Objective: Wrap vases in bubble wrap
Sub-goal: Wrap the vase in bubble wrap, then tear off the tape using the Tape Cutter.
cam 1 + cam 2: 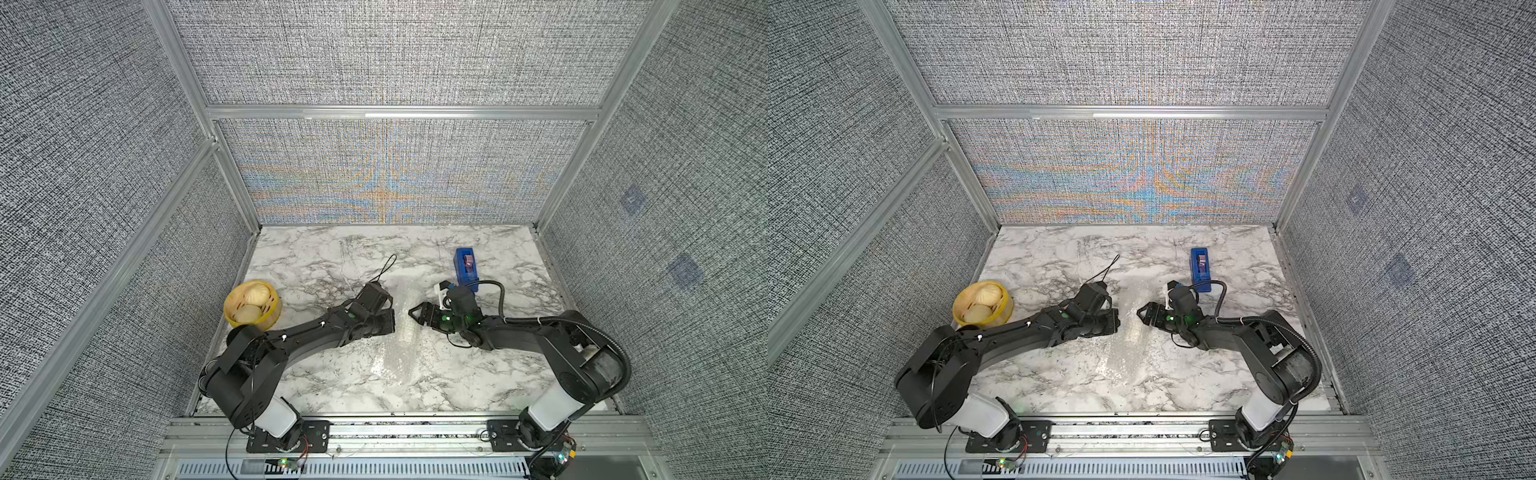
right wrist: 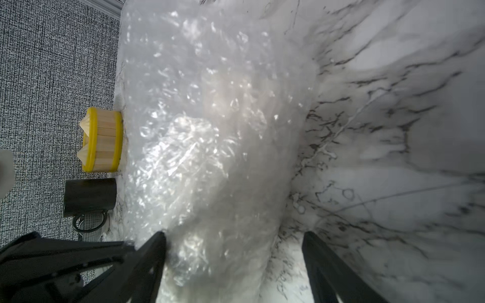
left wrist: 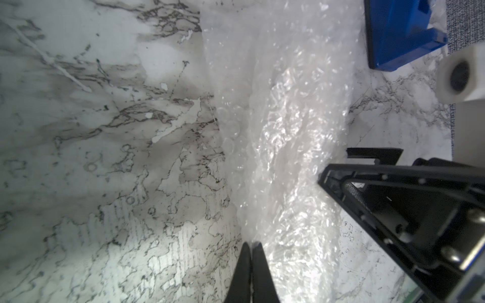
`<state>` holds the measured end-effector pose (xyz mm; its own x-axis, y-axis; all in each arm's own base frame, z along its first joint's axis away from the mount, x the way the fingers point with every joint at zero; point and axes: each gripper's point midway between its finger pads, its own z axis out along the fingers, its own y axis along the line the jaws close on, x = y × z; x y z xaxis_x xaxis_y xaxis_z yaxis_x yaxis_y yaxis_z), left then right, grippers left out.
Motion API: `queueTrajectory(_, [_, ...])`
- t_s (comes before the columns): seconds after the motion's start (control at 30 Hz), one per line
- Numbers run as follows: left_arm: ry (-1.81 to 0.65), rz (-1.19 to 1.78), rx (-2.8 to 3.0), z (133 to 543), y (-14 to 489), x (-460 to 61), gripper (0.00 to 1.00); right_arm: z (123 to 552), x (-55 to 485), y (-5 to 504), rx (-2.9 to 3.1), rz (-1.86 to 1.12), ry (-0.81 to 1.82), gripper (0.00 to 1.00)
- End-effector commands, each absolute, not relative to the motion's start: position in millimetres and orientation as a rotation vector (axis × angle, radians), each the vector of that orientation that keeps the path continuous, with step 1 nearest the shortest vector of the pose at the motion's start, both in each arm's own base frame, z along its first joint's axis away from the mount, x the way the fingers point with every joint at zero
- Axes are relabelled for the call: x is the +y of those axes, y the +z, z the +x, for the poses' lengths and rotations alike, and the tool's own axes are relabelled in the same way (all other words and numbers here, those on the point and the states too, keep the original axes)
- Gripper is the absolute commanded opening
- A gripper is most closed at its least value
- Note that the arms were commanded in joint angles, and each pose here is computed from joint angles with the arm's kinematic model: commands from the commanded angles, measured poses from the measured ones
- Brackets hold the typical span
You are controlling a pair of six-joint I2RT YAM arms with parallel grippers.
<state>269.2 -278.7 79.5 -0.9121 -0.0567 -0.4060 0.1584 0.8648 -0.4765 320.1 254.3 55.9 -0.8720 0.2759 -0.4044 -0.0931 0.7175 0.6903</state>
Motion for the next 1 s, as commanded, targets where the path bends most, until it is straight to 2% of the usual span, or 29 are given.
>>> queueTrajectory(0.0, [-0.612, 0.093, 2.611, 272, 86, -264, 0.0, 316, 240, 52, 2.467, 0.143, 0.941, 0.83])
queueTrajectory(0.37, [-0.587, 0.149, 2.622, 271, 91, -264, 0.0, 327, 217, 88, 2.415, 0.137, 0.899, 0.79])
queueTrajectory(0.57, [-0.628, 0.175, 2.597, 265, 106, -270, 0.0, 347, 166, 116, 2.416, 0.181, 0.733, 0.75])
queueTrajectory(0.8, [-0.594, 0.244, 2.608, 261, 106, -278, 0.0, 374, 93, 137, 2.468, 0.289, 0.398, 0.71])
queueTrajectory(0.9, [-0.589, 0.257, 2.603, 260, 108, -280, 0.0, 392, 73, 144, 2.457, 0.378, 0.445, 0.68])
queueTrajectory(0.97, [-0.584, 0.261, 2.605, 259, 107, -280, 0.0, 404, 63, 142, 2.451, 0.431, 0.534, 0.62])
